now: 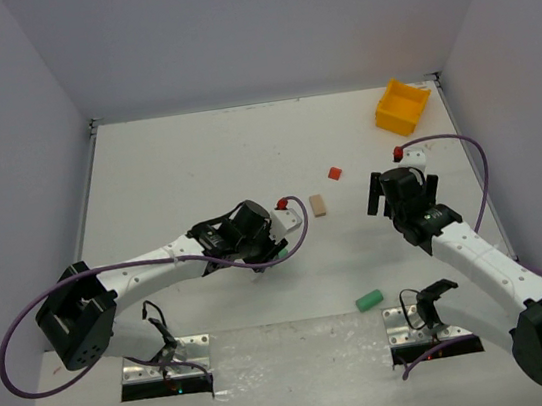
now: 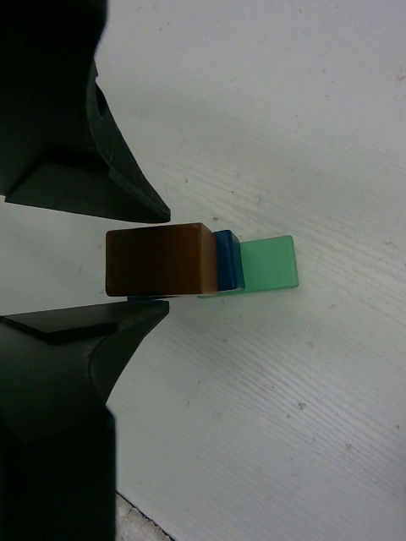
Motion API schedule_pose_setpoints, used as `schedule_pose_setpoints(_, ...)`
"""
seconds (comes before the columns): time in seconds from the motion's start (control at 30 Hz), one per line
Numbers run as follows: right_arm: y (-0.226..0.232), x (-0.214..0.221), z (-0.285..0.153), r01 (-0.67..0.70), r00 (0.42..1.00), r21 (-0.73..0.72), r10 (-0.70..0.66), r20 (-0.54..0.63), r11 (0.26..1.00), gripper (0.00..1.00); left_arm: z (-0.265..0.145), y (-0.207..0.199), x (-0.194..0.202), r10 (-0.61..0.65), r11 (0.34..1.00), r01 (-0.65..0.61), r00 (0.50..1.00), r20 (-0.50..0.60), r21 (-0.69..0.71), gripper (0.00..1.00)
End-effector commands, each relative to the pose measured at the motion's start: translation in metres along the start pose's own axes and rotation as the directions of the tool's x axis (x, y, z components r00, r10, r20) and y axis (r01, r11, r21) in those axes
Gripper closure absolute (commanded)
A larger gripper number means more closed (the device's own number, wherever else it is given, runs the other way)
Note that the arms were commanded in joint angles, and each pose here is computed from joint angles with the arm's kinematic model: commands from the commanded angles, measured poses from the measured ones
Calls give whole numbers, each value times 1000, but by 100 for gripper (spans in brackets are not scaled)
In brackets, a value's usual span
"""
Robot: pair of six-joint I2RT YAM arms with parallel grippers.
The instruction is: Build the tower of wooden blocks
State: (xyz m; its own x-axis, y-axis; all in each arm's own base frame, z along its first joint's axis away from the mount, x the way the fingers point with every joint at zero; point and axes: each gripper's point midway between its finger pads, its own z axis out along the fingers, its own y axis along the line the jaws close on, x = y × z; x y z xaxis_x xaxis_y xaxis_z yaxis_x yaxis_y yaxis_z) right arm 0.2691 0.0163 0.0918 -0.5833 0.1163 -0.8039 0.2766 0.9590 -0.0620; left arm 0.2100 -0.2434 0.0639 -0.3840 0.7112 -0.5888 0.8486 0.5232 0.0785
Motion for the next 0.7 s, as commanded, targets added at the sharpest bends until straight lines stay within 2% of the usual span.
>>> schedule_pose_setpoints(0.0,-1,-12,-1,-26,999,12,26,36,1000,1,1,-2,-13,26,1000,-26,999,47,4,60)
schedule_pose_setpoints(0.23,-1,-12,-1,-26,999,13,25,34,1000,1,0,-2,-16,28,1000,-28,998,53,3,53)
schedule_pose_setpoints(0.67,-2,-11,-1,-23,999,14,22,34,1000,1,-5,-3,-18,33,999,-34,998,57,12,50)
